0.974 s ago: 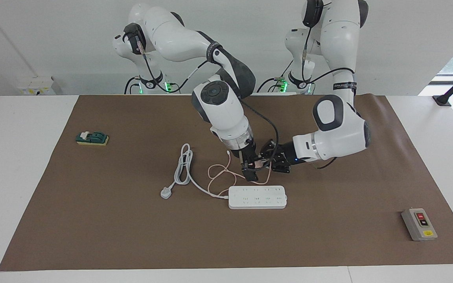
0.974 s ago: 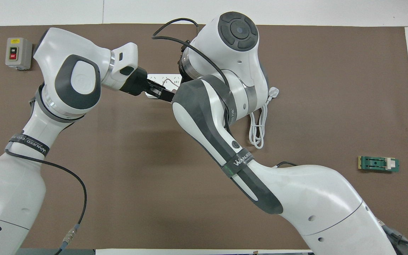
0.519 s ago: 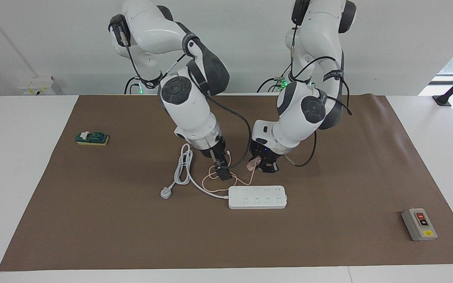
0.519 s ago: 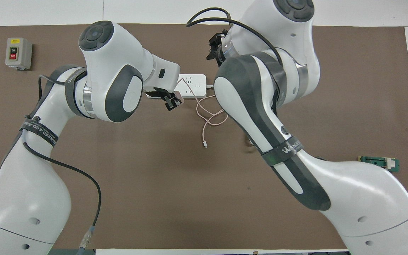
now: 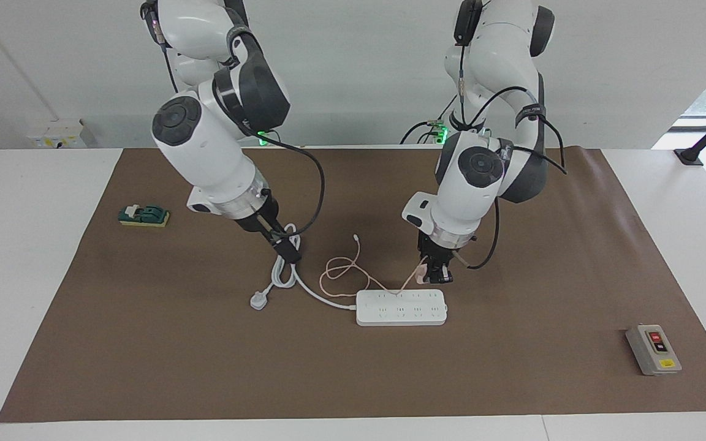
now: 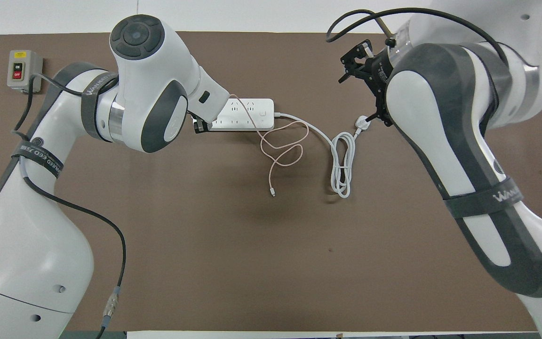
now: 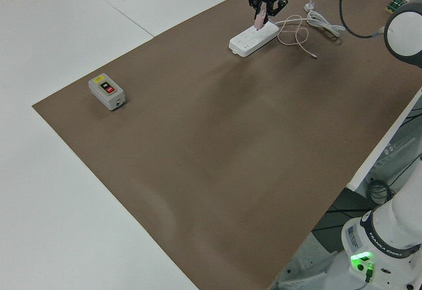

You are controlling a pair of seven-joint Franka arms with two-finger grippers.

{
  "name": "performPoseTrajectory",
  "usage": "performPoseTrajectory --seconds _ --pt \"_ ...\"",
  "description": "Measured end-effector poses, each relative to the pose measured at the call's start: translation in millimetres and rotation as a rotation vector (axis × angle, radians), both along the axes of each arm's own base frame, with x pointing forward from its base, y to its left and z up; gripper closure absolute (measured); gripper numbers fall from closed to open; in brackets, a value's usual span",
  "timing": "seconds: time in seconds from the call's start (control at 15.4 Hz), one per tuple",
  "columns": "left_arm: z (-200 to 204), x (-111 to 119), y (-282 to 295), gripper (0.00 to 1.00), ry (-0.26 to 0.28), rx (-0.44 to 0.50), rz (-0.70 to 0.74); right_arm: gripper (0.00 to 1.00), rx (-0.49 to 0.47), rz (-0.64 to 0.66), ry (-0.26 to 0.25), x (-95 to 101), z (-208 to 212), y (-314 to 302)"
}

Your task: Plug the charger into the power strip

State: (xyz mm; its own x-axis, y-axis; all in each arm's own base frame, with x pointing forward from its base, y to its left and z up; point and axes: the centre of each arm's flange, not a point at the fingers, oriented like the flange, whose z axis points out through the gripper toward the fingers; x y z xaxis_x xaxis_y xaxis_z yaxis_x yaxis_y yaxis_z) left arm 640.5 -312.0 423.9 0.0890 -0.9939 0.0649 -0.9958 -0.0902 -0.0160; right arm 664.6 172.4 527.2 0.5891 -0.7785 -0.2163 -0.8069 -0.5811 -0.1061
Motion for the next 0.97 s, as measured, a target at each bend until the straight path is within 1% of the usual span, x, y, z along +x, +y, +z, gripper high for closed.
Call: performPoseTrajectory --seconds 0.13,0.32,0.52,0.65,0.78,0.84,0.97 --pt "2 5 2 0.68 -0.001 0.007 0.002 0.03 -0.041 0.081 -0.01 -5.6 11 -18" --pt "3 15 6 0.68 0.007 0.022 0.001 0.03 -0.099 0.202 -0.021 -14.6 23 -29" --pt "-12 29 18 0.68 0.014 0.033 0.004 0.03 -0.121 0.349 -0.027 -22.3 33 -44" --pt "-22 38 16 0.68 0.004 0.055 -0.011 0.03 -0.139 0.469 -0.04 -27.1 41 -65" --pt "-25 38 9 0.68 -0.001 0.067 -0.028 0.02 -0.156 0.583 -0.062 -32.6 50 -87" --pt "-25 38 8 0.68 0.007 0.071 -0.028 0.01 -0.162 0.63 -0.072 -36.6 56 -96" --pt "-25 41 17 0.68 0.014 0.075 -0.016 0.0 -0.174 0.68 -0.084 -49.2 67 -105"
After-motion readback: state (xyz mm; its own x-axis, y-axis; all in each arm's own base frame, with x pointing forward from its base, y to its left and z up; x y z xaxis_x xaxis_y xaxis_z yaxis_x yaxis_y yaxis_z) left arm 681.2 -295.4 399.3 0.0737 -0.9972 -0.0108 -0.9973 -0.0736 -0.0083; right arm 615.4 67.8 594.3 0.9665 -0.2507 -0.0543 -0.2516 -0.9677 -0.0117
